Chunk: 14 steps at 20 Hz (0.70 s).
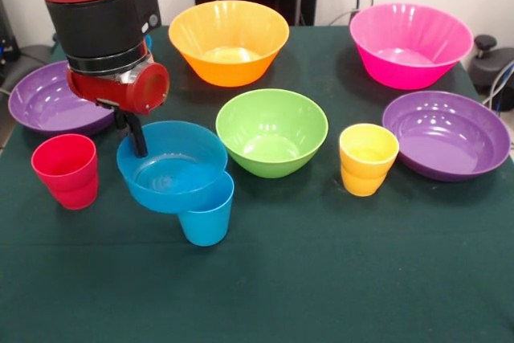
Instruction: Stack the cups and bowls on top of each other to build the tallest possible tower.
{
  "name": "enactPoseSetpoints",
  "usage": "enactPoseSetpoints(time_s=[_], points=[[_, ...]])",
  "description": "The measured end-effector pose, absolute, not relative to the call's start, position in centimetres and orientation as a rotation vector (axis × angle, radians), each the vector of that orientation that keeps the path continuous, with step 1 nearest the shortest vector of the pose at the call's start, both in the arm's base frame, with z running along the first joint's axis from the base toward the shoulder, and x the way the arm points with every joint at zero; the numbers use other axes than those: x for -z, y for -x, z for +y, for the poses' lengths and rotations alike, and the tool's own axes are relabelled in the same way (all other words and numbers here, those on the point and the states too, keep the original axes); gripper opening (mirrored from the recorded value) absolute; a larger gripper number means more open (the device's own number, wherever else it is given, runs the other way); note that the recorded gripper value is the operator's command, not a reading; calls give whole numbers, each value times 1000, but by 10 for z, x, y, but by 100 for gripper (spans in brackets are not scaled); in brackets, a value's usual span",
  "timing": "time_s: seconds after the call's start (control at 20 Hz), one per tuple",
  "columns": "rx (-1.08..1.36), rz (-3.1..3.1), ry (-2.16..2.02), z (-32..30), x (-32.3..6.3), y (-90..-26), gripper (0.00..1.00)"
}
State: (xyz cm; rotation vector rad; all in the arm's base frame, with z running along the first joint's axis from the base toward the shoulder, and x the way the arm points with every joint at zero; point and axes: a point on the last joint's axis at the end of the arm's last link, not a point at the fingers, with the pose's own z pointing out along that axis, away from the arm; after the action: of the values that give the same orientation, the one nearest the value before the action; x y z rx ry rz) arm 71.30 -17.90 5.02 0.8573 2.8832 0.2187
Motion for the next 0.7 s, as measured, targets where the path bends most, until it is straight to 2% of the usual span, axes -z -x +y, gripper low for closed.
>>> enactPoseSetpoints(time_s=[0.7], points=[[-223, 2921, -815, -164, -40, -697, 0]])
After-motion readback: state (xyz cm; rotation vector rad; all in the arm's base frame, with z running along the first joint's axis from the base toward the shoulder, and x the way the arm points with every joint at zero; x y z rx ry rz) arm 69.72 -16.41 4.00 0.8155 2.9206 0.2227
